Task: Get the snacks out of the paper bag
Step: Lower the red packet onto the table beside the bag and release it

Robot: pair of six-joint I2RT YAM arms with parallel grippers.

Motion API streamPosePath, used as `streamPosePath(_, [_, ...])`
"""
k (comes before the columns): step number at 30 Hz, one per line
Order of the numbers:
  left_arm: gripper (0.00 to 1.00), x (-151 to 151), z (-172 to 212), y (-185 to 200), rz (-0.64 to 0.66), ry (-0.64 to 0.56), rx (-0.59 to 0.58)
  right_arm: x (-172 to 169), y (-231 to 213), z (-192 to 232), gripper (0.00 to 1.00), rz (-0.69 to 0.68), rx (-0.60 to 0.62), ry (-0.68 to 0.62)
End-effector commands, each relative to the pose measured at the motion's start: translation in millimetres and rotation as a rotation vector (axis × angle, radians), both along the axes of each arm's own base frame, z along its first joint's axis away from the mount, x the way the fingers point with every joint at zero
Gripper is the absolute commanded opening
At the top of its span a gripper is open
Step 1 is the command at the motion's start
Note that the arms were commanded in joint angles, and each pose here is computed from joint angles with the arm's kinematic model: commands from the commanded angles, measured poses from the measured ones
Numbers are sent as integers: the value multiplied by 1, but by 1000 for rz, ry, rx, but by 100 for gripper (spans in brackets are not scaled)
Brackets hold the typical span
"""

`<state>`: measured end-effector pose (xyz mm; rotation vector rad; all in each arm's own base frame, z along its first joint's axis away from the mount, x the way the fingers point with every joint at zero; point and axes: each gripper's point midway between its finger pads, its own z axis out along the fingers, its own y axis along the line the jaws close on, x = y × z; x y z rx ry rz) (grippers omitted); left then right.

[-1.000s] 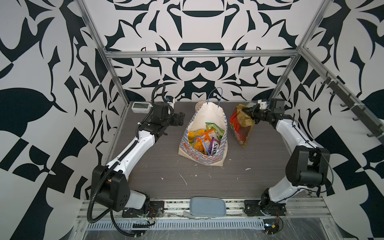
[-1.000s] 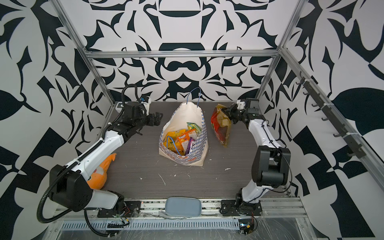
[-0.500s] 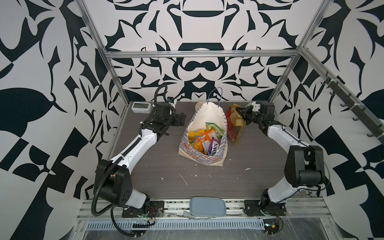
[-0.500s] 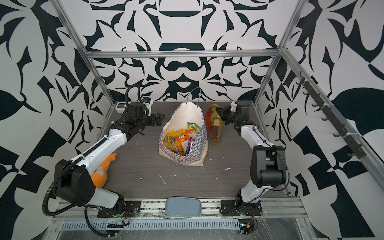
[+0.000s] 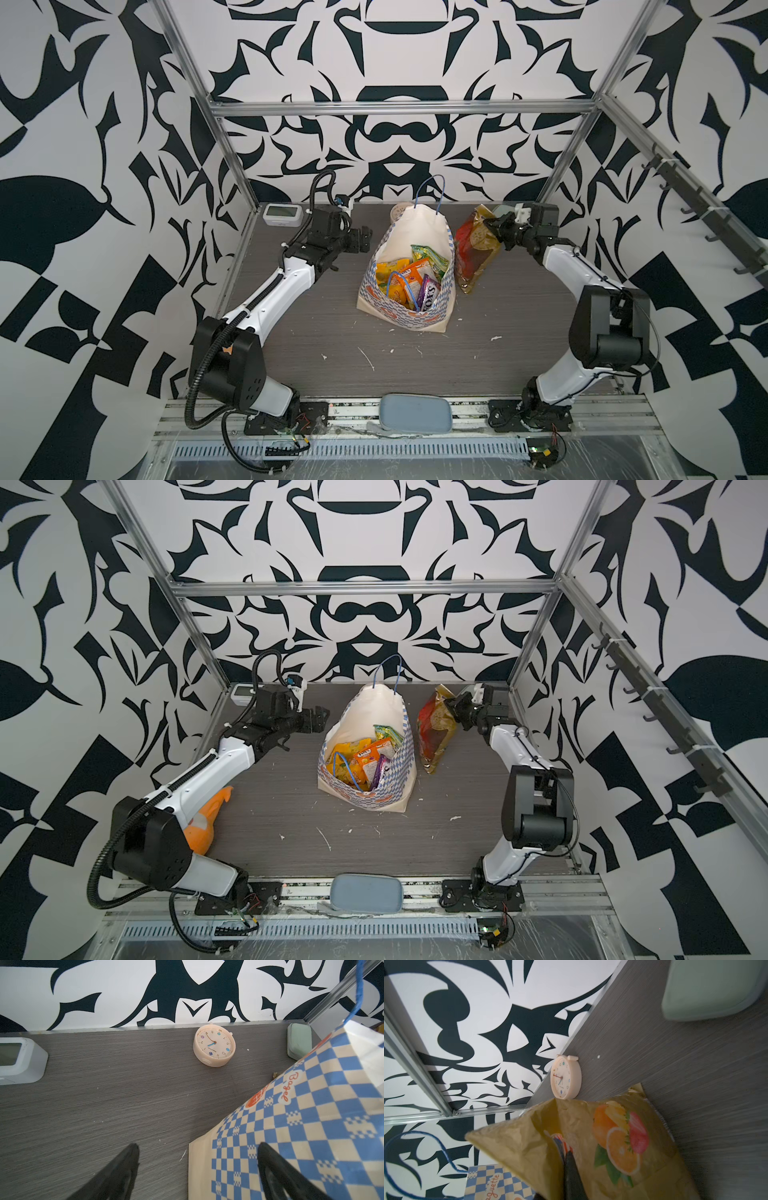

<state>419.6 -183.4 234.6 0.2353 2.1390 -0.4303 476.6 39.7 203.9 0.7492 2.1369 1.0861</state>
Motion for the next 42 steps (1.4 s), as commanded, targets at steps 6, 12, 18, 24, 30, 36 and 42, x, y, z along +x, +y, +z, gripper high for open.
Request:
streamPosePath(6, [92, 3, 7, -3, -13, -5, -5, -6, -38, -1, 29, 128, -153, 13])
streamPosePath(12, [92, 1, 7, -3, -15, 3, -8, 0, -60, -1, 36, 144, -127, 19])
streamPosePath(18, [92, 0, 6, -3, -14, 6, -10, 3, -85, 6, 49, 113, -158, 10])
streamPosePath(24, [92, 2, 3, -5, -15, 17, -17, 10, -110, -14, 44, 96, -168, 60])
streamPosePath(30, [91, -1, 3, -2, -9, 20, -17, 14, -125, -17, 41, 72, -229, 107])
streamPosePath(36, [91, -2, 0, 1, 6, 18, -16, -1, -166, 21, 44, -88, -486, 176])
streamPosePath(42, [91, 1, 2, -2, 10, 17, -35, -15, -143, 69, 44, -83, -596, 123])
